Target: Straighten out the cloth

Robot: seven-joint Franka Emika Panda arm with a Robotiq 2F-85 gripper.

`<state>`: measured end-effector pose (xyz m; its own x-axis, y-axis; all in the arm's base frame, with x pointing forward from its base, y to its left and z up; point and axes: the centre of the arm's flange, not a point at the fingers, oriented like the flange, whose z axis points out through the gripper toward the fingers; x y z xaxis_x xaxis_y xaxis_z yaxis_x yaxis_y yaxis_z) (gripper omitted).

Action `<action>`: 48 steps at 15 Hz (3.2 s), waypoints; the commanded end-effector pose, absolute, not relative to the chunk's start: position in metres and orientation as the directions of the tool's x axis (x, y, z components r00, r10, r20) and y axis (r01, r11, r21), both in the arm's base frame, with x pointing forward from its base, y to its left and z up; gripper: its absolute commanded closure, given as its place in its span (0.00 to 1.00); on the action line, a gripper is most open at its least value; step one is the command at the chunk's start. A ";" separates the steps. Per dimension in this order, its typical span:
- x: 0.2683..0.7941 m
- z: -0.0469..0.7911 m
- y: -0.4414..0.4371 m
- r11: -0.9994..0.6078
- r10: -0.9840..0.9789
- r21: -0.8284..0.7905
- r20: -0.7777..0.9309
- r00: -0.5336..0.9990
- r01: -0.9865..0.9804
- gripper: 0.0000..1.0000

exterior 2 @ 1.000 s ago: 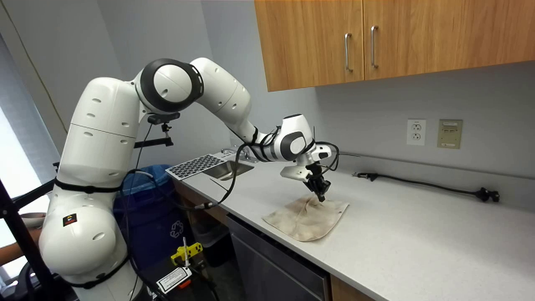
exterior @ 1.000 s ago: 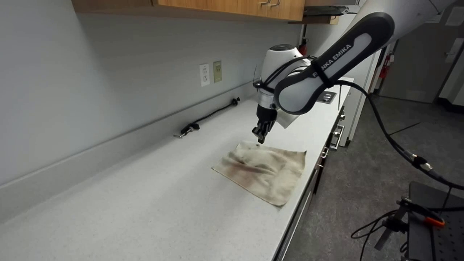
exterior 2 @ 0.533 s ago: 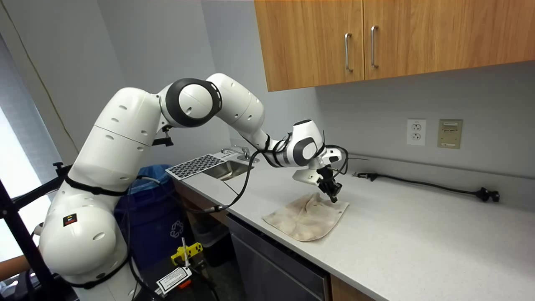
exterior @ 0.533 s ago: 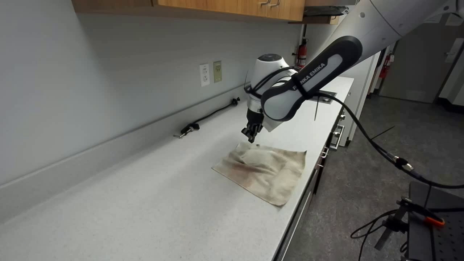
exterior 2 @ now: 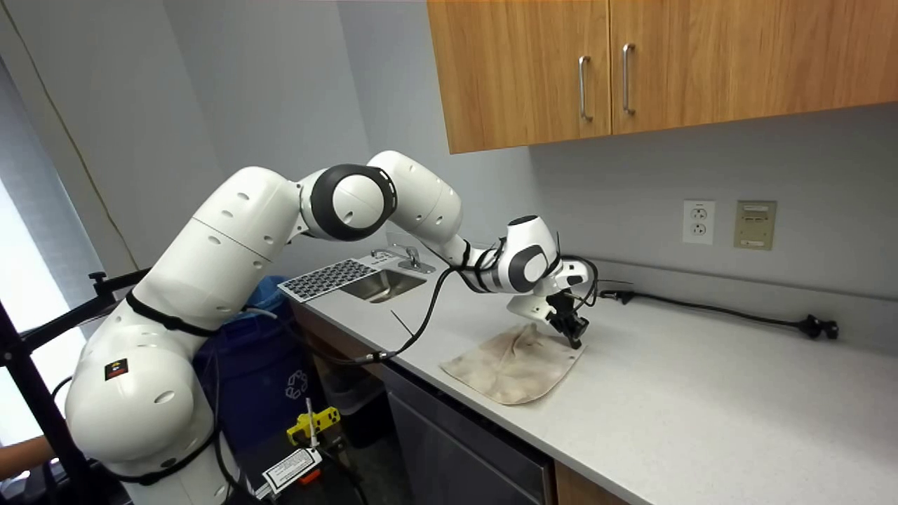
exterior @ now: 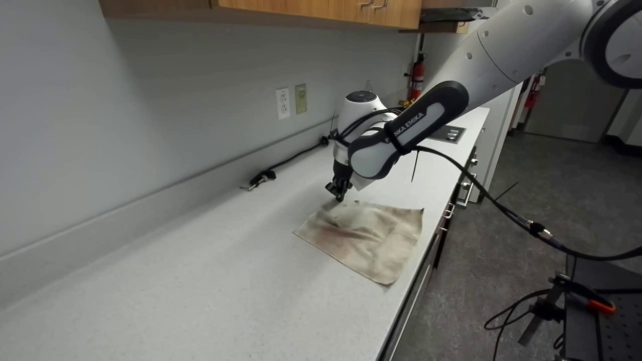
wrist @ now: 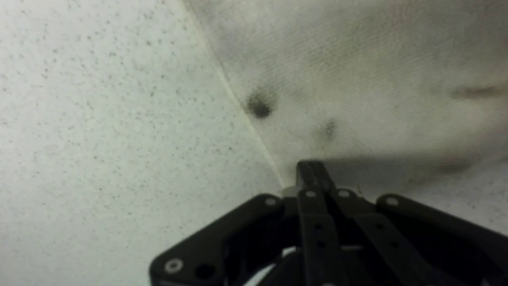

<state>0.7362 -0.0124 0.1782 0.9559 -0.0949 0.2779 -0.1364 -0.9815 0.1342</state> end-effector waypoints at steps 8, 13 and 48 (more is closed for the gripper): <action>0.762 0.161 -0.059 -0.952 -0.213 0.154 0.277 0.937 -0.263 1.00; 0.762 0.162 -0.086 -0.931 -0.258 0.178 0.298 0.919 -0.319 1.00; 0.588 0.376 0.033 -0.971 -0.222 0.009 0.338 0.915 -0.239 0.99</action>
<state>0.6252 0.0208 0.3637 0.9177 -0.2256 0.3269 -0.2419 -0.9702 0.0096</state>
